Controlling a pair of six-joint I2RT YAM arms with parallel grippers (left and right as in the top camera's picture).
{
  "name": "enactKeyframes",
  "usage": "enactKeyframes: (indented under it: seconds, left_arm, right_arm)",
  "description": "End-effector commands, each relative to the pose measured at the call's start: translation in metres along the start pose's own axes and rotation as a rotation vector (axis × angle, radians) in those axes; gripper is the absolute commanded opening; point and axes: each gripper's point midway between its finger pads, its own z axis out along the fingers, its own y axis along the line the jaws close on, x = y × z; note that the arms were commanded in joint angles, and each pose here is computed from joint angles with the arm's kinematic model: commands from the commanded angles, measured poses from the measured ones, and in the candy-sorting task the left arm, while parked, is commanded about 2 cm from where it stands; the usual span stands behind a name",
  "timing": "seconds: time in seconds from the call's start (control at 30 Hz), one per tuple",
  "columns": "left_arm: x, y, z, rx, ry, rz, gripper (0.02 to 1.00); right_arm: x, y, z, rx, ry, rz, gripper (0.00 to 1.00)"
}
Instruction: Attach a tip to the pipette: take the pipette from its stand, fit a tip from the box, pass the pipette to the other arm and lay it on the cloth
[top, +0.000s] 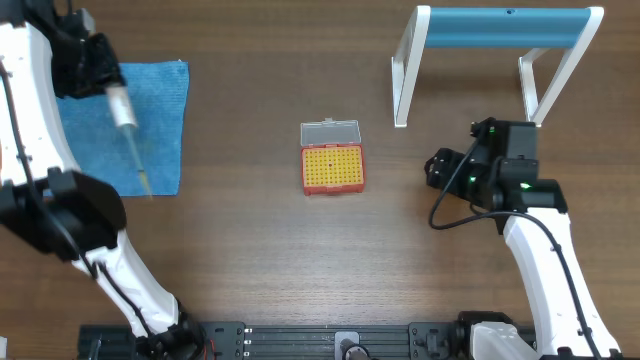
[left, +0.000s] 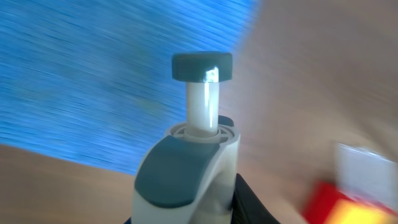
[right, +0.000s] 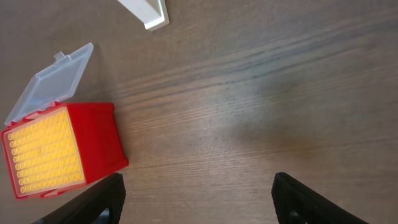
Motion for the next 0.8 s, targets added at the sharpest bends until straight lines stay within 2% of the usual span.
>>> enactKeyframes:
  seconds: [0.03, 0.13, 0.27, 0.47, 0.57, 0.8]
  left_arm:
    - [-0.047, 0.064, 0.007, -0.286, -0.084, 0.138, 0.025]
    - [-0.063, 0.076, 0.022, -0.351, -0.090, 0.236, 0.027]
    - [-0.079, 0.079, 0.055, -0.359, -0.078, 0.337, 0.029]
    - [-0.080, 0.075, 0.120, -0.266, -0.003, 0.408, 0.027]
    - [-0.073, 0.068, 0.151, -0.184, 0.043, 0.422, 0.027]
    - [-0.077, 0.062, 0.171, -0.144, 0.034, 0.444, 0.027]
  right_arm:
    - [0.001, 0.007, 0.002, 0.094, -0.038, 0.051, 0.772]
    - [0.007, 0.016, 0.005, 0.101, -0.033, 0.074, 0.772]
    - [0.019, 0.032, 0.011, 0.086, -0.004, 0.079, 0.772]
    - [0.033, 0.047, 0.017, 0.098, 0.012, 0.081, 0.772]
    - [0.037, 0.051, 0.018, 0.098, 0.012, 0.095, 0.772]
    - [0.039, 0.056, 0.018, 0.090, 0.014, 0.125, 0.776]
